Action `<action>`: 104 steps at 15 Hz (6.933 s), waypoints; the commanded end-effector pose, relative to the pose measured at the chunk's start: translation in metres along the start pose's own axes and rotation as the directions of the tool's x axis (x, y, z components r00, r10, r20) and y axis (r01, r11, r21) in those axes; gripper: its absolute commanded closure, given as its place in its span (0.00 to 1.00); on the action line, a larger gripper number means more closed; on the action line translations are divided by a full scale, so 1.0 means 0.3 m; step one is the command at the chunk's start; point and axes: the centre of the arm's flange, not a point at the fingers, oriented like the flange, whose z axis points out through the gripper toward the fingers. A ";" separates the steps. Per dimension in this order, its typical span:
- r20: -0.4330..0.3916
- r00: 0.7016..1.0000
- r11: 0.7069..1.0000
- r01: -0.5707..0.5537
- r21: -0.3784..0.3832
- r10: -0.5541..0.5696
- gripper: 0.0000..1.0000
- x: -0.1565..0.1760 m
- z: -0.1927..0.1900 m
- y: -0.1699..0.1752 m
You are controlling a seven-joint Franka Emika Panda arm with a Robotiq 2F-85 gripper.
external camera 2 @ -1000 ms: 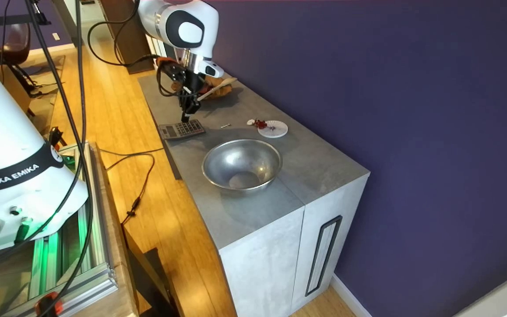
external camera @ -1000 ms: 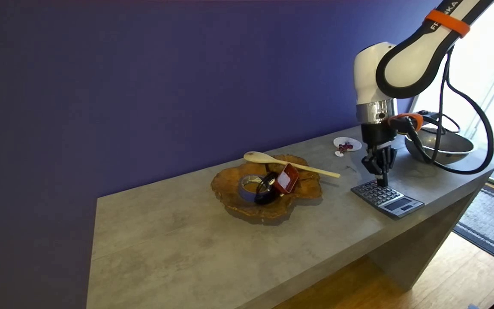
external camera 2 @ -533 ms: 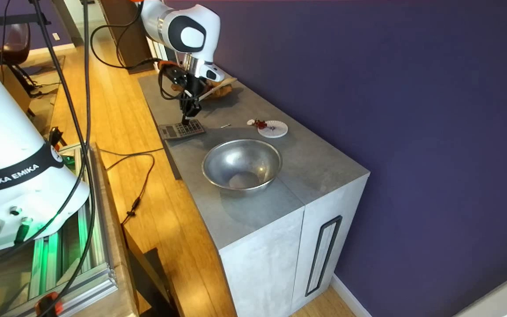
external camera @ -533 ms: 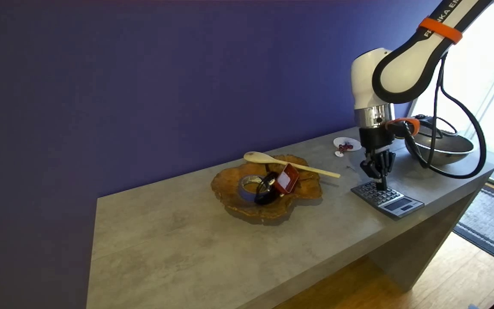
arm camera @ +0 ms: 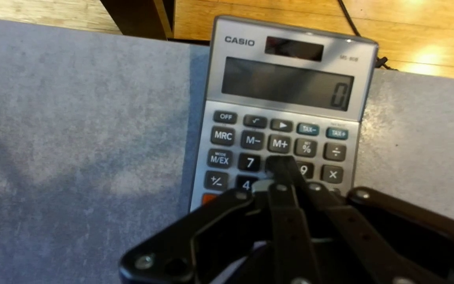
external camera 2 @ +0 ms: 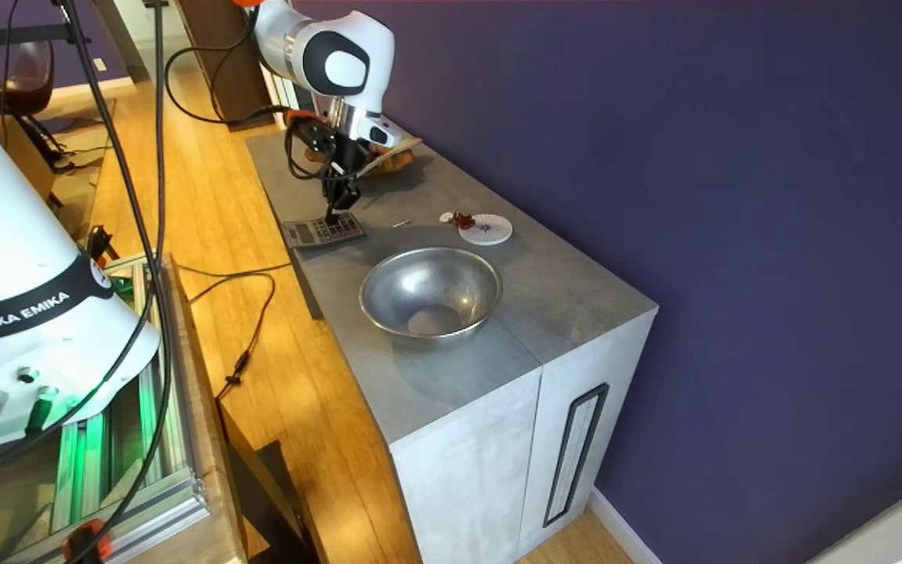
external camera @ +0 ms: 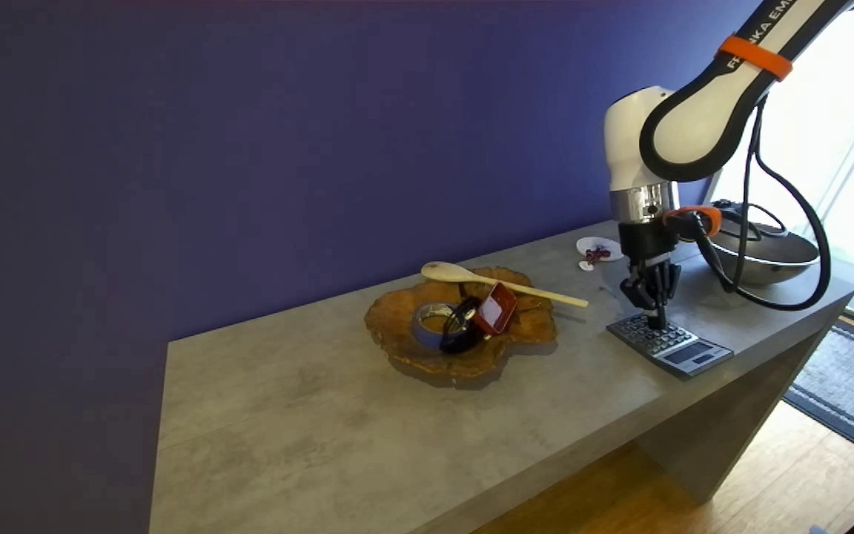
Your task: Press four buttons on the calculator
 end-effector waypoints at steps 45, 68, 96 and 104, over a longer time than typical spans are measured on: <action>-0.046 0.998 0.999 -0.044 -0.009 0.043 1.00 -0.036 -0.030 0.018; -0.145 0.989 0.999 0.006 0.037 -0.001 1.00 -0.005 -0.032 -0.075; -0.123 0.992 1.000 -0.012 0.020 0.015 1.00 0.038 0.030 -0.087; -0.144 0.990 0.999 0.010 0.049 -0.003 1.00 -0.024 -0.054 -0.077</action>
